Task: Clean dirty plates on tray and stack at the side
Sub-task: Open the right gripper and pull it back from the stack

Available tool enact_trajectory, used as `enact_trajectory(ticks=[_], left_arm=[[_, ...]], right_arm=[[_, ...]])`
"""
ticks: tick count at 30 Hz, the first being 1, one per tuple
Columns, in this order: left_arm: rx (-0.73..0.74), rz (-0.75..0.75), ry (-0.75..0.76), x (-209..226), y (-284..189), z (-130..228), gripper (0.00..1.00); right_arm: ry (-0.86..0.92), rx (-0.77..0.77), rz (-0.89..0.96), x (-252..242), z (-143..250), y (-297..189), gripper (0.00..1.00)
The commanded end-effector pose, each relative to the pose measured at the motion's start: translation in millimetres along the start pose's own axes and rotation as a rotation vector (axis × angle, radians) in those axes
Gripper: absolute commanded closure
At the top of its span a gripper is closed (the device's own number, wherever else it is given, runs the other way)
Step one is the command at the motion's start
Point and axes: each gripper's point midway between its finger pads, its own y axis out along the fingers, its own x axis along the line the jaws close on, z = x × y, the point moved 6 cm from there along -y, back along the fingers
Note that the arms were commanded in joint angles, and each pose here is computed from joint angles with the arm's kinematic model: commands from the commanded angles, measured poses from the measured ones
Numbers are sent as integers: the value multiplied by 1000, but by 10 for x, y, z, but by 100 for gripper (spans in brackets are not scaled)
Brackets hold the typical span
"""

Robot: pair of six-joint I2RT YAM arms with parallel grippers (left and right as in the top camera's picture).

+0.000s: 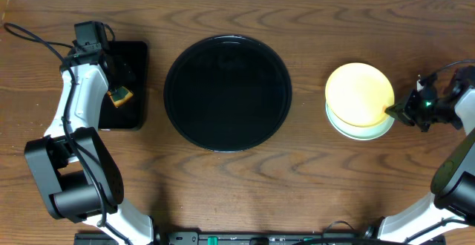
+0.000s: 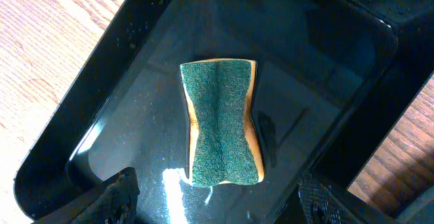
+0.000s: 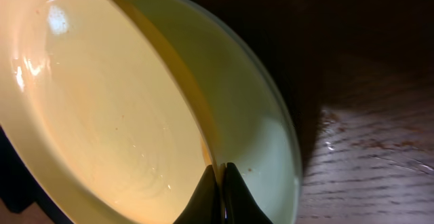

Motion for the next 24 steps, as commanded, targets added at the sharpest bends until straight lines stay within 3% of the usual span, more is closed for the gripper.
enact_trajectory(ticks=[1,9,10,12,14,16,24], left_arm=[[-1,-4,-12,10,-17,10,24],[-1,-4,-12,11,-16,12,24],[-1,-4,-12,11,-16,12,24],[-1,-4,-12,10,-17,10,24],[-1,-5,-12,11,-16,11,24],[-1,-4,-12,10,-17,10,24],[-1,-4,-12,10,-17,10,24]], right_arm=[[26,-8,26,60,7,-14,99],[119,-19,109,-61,22,-86,99],[121,-24,109,-51,22,-101,95],[118,-25,108,-24,38,-136,55],[116,-25,109,6,60,-177,30],[112,-28,112,39,86,-233,23],[33,-137,100,405,242,-728,21]])
